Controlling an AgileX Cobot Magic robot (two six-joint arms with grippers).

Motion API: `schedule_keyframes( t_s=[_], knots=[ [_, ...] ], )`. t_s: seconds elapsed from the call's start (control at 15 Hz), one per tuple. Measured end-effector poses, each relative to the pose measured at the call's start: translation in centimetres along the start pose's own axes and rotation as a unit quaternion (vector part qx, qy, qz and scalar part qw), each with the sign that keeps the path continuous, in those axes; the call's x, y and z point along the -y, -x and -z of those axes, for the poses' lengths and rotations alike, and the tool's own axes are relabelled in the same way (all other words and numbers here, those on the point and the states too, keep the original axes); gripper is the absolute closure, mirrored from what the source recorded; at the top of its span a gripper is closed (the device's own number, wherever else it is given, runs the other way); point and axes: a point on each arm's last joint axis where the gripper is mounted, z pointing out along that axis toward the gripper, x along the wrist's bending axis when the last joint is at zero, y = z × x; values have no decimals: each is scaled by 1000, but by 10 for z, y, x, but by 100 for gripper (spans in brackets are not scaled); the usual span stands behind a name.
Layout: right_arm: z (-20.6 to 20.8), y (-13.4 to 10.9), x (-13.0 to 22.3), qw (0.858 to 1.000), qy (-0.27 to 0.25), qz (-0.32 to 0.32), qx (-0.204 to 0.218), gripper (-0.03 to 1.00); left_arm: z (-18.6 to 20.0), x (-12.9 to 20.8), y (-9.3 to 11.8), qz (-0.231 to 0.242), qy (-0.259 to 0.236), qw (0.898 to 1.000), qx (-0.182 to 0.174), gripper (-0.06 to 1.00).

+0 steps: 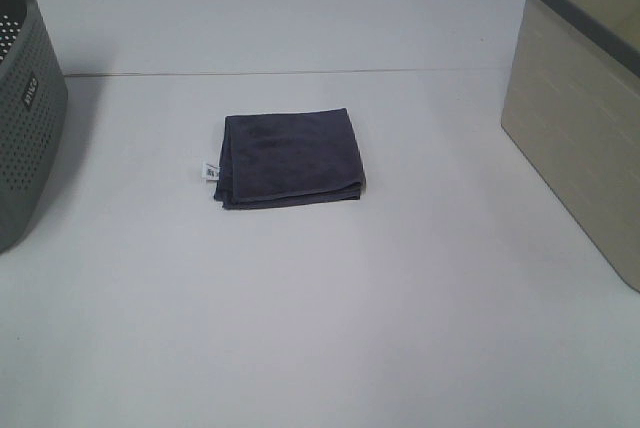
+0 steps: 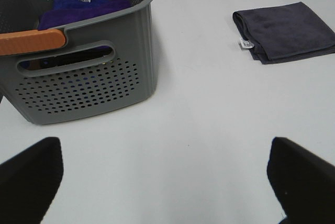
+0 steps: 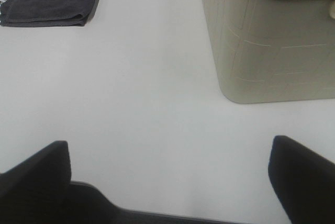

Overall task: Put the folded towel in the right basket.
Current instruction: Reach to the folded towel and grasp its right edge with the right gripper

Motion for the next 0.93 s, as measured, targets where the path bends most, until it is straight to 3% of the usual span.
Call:
schedule_keyframes(
  t_s=[0.93],
  knots=[
    [0, 2, 0, 1000, -1, -19, 11, -2, 0, 0, 0, 0, 0, 1000, 0, -5]
  ],
)
